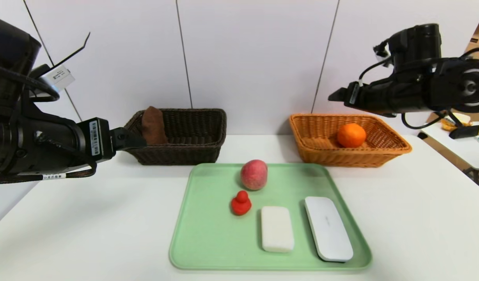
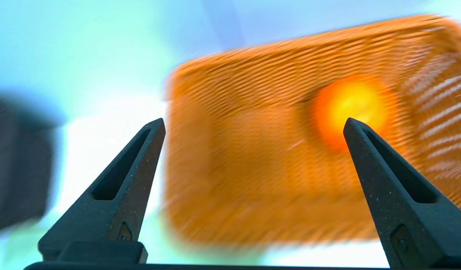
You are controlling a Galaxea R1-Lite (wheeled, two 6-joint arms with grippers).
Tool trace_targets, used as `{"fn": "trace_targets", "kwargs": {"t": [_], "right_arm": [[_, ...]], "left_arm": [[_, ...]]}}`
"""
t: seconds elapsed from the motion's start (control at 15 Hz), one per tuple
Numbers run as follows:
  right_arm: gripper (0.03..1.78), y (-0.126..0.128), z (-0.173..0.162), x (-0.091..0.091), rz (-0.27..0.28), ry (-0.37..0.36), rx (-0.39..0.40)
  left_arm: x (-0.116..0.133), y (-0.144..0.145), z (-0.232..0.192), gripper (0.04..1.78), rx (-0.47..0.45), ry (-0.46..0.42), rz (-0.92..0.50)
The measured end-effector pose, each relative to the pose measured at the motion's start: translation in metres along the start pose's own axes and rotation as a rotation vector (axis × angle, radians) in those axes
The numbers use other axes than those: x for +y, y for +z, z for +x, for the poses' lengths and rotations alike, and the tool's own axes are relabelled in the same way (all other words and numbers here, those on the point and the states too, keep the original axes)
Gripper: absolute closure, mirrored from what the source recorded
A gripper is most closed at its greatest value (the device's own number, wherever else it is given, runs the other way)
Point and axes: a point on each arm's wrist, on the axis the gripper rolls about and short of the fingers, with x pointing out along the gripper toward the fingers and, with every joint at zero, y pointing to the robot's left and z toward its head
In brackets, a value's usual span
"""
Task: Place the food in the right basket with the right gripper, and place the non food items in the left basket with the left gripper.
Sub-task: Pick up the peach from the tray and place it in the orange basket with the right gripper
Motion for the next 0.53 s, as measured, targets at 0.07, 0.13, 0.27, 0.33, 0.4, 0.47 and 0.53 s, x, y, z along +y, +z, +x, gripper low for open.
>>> {"fn": "trace_targets", "kwargs": {"t": [0.07,0.13,0.27,0.33,0.4,0.47,0.53], "right_arm": [[0.17,-0.003,-0.02,0.016,-0.015,0.049,0.009],[0.16,-0.005,-0.042,0.032,-0.028,0.109,0.01],[0.14,-0.009,-0.075,0.057,-0.049,0.213,0.001],[0.14,-0.011,-0.086,0.067,-0.05,0.258,0.0],[0.13,-0.014,-0.098,0.078,-0.042,0.309,0.006],[0.13,-0.019,-0.108,0.09,-0.03,0.362,0.019],[0.13,-0.025,-0.117,0.1,-0.011,0.405,0.042]], "left_arm": [[0.0,0.0,-0.001,0.13,-0.003,-0.003,0.0],[0.001,0.0,-0.003,0.13,-0.007,-0.005,0.0],[0.001,-0.001,-0.006,0.13,-0.011,-0.013,-0.005],[0.001,-0.002,-0.008,0.13,-0.012,-0.017,-0.005],[0.002,-0.003,-0.01,0.13,-0.012,-0.021,-0.004],[0.003,-0.004,-0.012,0.13,-0.014,-0.023,-0.003],[0.004,-0.005,-0.015,0.13,-0.018,-0.025,-0.004]]}}
